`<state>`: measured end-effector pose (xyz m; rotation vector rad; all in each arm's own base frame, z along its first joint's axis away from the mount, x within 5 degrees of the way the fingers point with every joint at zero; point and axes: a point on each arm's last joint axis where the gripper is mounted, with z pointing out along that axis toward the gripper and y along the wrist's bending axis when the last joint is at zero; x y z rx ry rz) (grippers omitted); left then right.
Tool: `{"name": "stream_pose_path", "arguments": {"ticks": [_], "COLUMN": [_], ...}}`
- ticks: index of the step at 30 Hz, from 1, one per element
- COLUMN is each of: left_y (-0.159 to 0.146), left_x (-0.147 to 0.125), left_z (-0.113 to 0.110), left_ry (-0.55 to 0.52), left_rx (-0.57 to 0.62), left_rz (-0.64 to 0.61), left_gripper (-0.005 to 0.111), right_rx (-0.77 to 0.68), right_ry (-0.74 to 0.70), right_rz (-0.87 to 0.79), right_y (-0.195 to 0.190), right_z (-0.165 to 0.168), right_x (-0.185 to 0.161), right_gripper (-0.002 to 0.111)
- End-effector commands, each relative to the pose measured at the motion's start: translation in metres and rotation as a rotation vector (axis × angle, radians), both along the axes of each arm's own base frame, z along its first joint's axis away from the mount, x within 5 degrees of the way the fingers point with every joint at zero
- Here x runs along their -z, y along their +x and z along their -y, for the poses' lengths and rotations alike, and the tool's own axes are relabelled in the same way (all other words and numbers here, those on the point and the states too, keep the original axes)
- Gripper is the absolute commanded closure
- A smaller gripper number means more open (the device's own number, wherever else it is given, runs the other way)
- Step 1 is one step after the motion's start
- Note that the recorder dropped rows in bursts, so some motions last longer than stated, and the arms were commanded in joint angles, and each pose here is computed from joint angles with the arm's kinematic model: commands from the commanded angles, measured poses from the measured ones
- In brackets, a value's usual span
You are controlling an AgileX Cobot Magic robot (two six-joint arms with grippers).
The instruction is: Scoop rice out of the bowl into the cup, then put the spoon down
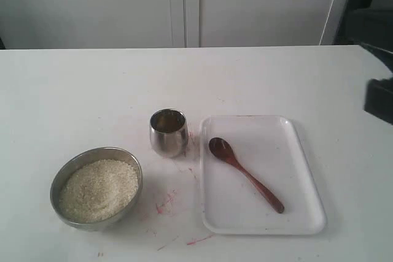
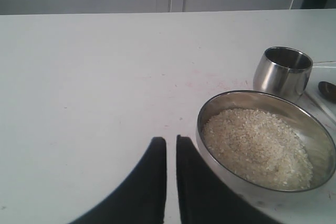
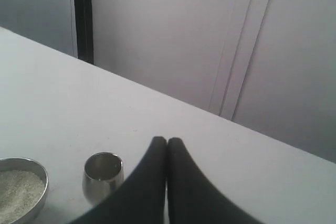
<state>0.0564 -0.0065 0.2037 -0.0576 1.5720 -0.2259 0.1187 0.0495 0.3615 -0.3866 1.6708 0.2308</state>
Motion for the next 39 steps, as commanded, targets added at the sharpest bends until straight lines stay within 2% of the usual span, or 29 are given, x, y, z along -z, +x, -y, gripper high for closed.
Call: {"name": "stream_pose_path", "arguments": {"ticks": [1, 12, 17, 23, 30, 39], "left_y": [0.000, 0.000, 0.000, 0.000, 0.000, 0.000], "left_x": [-0.003, -0.003, -0.003, -0.003, -0.003, -0.003], "left_z": [0.000, 0.000, 0.000, 0.000, 0.000, 0.000], "left_ry": [-0.009, -0.009, -0.009, -0.009, -0.009, -0.009], "left_rx": [-0.002, -0.002, -0.002, -0.002, -0.002, -0.002], "left_rz": [0.009, 0.009, 0.009, 0.009, 0.009, 0.009], "left_gripper": [0.092, 0.092, 0.092, 0.092, 0.092, 0.092], "right_rx": [0.005, -0.003, -0.031, -0.054, -0.052, -0.027], "right_ry": [0.033, 0.117, 0.263, 0.349, 0.379, 0.419], "right_rz": [0.080, 0.175, 0.267, 0.185, 0.090, 0.103], "right_y": [-0.030, -0.076, -0.093, -0.093, -0.080, -0.068], "right_z": [0.014, 0.033, 0.039, 0.037, 0.030, 0.027], "right_x": [0.012, 0.061, 0.060, 0.065, 0.100, 0.143], "right_gripper": [0.108, 0.108, 0.108, 0.108, 0.108, 0.108]}}
